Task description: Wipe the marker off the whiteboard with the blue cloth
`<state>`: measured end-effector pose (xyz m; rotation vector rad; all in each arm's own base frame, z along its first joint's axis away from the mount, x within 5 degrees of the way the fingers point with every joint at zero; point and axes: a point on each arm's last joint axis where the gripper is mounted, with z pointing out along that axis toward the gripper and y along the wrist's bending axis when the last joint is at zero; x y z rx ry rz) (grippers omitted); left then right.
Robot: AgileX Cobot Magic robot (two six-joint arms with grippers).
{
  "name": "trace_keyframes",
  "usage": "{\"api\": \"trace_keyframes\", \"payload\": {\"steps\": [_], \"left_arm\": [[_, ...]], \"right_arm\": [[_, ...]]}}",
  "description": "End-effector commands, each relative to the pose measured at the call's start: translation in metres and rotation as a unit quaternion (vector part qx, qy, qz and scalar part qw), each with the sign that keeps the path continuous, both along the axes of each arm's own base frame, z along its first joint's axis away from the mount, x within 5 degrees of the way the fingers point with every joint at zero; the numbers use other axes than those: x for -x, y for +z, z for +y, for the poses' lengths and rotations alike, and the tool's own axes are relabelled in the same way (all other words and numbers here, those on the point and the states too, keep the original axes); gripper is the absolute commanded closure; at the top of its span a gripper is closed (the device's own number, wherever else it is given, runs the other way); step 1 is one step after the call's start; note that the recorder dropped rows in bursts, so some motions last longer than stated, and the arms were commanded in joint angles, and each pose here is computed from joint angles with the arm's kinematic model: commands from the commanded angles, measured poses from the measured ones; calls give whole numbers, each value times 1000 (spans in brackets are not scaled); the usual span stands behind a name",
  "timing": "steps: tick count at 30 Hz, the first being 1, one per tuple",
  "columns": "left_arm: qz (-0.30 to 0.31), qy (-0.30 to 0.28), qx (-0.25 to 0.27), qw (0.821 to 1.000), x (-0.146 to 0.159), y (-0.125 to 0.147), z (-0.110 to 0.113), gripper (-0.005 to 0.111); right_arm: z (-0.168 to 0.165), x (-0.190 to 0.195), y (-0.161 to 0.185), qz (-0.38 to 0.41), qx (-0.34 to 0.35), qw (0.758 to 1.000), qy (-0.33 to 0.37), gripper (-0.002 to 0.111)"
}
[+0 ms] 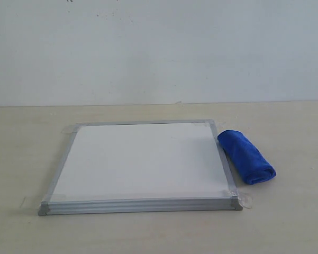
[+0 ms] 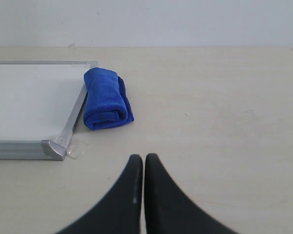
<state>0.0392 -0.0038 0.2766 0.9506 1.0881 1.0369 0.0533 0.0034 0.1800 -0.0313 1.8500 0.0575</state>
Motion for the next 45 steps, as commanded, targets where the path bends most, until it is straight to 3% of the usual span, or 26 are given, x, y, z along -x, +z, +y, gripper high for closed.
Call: {"api": "trace_keyframes", "payload": {"steps": [1,3,5,8,11,12,13,14,16,19,21,25,26,31,35,41,45], "left_arm": [[-36,0,8,999,1,5,0,103],[-44,-8,39,998,2,7,0,103],[-39,-31,128,991,2,8,0,103],[-42,-69,271,959,3,11,1,103],[-35,-89,346,933,3,11,2,103],[-25,-111,428,896,3,11,2,103],[-19,-124,477,870,3,11,2,103],[2,-141,547,825,2,9,1,103],[47,-154,607,778,1,3,-3,103],[91,-158,653,735,0,-3,-6,103],[93,-154,672,719,-3,-10,-6,103],[72,-145,691,705,-8,-23,-2,103],[73,-142,684,712,-8,-24,-2,103],[86,-133,683,713,-10,-32,-2,103],[97,-119,698,699,-14,-48,-2,103],[97,-103,662,736,-17,-61,-1,103],[118,-76,657,741,-17,-68,-1,103]], "right_arm": [[0,0,1,-4,1,1000,-3,107],[0,0,1,-4,1,1000,-3,107],[0,0,1,-4,1,1000,-3,107],[0,0,1,-4,1,1000,-3,107],[0,0,1,-4,1,1000,-3,107],[0,0,1,-4,1,1000,-3,107],[0,0,1,-4,1,1000,-3,107],[0,0,1,-4,1,1000,-3,107],[0,0,1,-4,1,1000,-3,107],[0,0,1,-4,1,1000,-3,107],[0,0,1,-4,1,1000,-3,107],[0,0,1,-4,1,1000,-3,107],[0,0,1,-4,1,1000,-3,107],[0,0,1,-4,1,1000,-3,107],[0,0,1,-4,1,1000,-3,107],[0,0,1,-4,1,1000,-3,107],[0,0,1,-4,1,1000,-3,107]]}}
